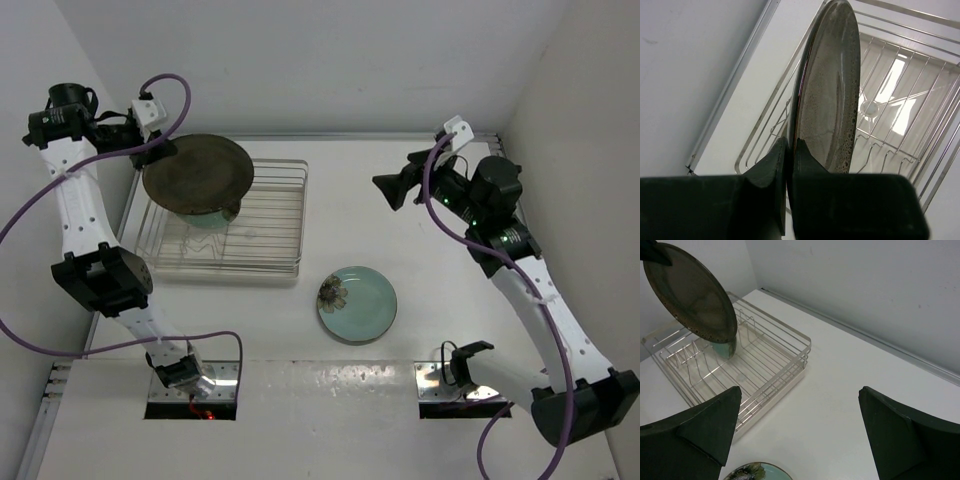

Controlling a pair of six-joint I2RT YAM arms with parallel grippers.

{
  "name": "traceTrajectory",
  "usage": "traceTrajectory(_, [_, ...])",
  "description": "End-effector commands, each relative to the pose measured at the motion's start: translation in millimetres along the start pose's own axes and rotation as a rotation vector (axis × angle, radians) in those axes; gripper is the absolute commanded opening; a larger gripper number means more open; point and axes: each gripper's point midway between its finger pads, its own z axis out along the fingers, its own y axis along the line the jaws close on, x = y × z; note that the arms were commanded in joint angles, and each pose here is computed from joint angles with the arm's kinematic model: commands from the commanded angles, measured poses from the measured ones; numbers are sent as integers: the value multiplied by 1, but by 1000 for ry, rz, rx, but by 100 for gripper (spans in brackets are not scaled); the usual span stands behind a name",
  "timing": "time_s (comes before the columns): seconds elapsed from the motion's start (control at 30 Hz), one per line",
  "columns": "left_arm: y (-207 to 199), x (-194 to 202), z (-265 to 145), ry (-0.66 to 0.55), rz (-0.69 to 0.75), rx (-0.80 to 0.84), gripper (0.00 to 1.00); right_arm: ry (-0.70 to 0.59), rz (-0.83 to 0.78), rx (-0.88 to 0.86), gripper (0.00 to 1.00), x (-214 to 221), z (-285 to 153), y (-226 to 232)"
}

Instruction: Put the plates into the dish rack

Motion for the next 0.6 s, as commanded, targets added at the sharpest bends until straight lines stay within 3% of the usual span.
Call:
traceTrajectory(0.0, [5,-57,-9,-185,205,-25,0,-79,-7,-28,99,-29,6,5])
traceTrajectory(0.33, [3,-29,7,-164,182,11,0,-87,6,-41,99,-33,17,12])
traceTrajectory(0.57, [14,-27,9,-165,255,3,0,-104,9,-48,99,-41,20,14])
